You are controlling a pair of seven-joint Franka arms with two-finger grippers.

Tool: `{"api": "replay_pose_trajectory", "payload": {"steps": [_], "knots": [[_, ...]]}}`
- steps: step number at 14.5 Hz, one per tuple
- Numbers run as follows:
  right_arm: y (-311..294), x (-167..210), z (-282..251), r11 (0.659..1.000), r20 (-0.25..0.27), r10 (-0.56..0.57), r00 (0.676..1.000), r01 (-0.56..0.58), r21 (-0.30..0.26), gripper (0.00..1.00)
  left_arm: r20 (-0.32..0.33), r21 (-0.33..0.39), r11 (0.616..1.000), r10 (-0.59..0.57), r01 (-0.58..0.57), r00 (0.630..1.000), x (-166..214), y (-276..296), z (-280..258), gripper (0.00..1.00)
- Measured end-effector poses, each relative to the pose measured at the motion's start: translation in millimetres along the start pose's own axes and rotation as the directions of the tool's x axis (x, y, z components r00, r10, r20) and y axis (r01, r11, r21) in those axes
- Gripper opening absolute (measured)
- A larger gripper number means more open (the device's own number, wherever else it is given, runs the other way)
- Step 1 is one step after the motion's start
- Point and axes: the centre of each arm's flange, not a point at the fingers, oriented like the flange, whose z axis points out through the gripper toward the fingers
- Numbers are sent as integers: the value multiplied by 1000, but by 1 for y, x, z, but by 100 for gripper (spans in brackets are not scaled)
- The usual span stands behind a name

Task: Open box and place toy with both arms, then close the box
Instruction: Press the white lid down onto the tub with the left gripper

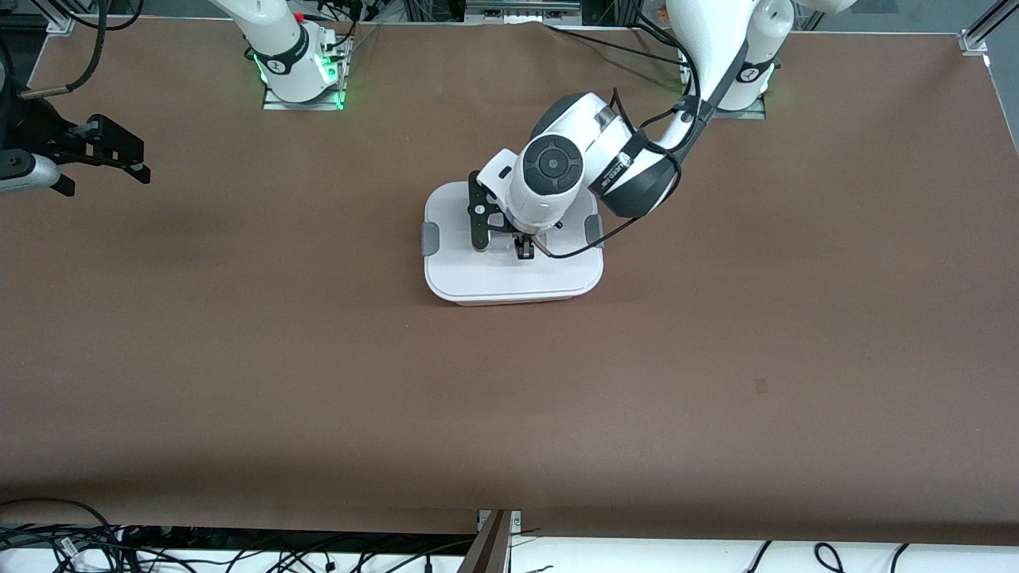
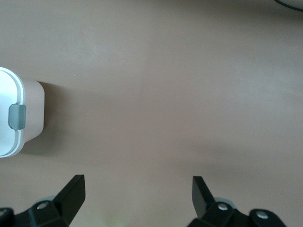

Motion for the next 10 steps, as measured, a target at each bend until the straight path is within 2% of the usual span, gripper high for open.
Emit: {"api": "replay_pose_trajectory", "payload": {"steps": [10], "knots": [[0, 0, 0, 1000, 0, 0, 1000, 0, 0, 100, 7, -23, 1000, 0, 1, 1000, 0, 4, 1, 7]]}}
